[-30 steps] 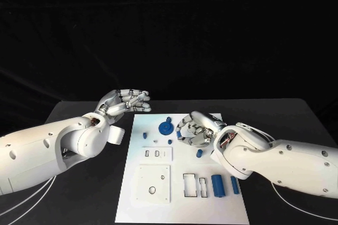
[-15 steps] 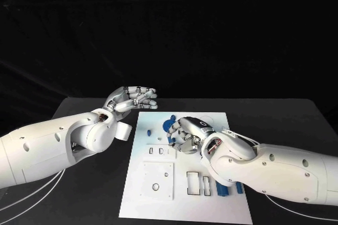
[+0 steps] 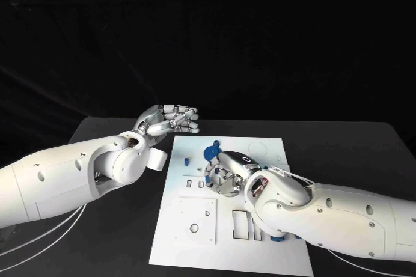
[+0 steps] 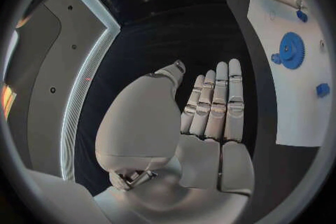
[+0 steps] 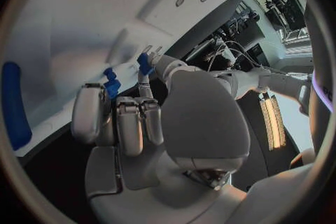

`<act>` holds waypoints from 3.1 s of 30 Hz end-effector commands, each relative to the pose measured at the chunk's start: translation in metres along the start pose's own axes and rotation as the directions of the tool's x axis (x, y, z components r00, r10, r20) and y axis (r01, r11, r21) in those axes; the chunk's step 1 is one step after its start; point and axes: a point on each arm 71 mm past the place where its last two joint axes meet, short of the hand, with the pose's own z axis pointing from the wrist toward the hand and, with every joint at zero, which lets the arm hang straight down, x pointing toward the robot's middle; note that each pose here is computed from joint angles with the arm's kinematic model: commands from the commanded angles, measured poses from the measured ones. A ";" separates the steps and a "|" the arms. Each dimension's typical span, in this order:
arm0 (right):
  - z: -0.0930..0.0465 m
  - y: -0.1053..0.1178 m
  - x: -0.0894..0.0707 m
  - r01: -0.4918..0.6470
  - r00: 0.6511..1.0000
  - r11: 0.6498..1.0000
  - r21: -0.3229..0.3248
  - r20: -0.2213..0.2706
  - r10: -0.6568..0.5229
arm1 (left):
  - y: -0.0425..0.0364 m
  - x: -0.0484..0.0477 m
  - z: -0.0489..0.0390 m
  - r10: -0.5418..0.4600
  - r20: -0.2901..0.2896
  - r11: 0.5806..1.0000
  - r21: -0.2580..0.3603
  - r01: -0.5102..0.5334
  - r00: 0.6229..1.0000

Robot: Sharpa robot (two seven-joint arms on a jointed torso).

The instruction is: Assemble the parts on the task board

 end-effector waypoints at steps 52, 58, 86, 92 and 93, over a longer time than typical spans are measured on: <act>0.002 -0.005 0.011 0.017 1.000 1.000 0.008 -0.017 -0.017 | -0.0011 -0.0027 -0.0025 -0.011 -0.017 1.000 -0.003 0.011 1.000; 0.002 -0.005 0.011 0.011 1.000 1.000 0.002 -0.013 -0.011 | -0.0008 -0.0021 -0.0025 -0.013 -0.024 1.000 -0.006 0.013 1.000; -0.018 -0.022 -0.029 -0.207 0.974 0.973 -0.106 0.069 0.215 | 0.0089 -0.0045 -0.0026 0.077 -0.048 0.994 -0.073 -0.081 0.996; -0.032 -0.042 -0.066 -0.316 0.946 0.941 -0.120 0.041 0.323 | 0.0207 -0.0032 -0.0069 0.204 -0.160 0.944 -0.231 -0.237 0.966; -0.034 -0.046 -0.074 -0.329 0.941 0.937 -0.118 0.043 0.336 | 0.0232 -0.0023 -0.0078 0.224 -0.187 0.927 -0.261 -0.269 0.956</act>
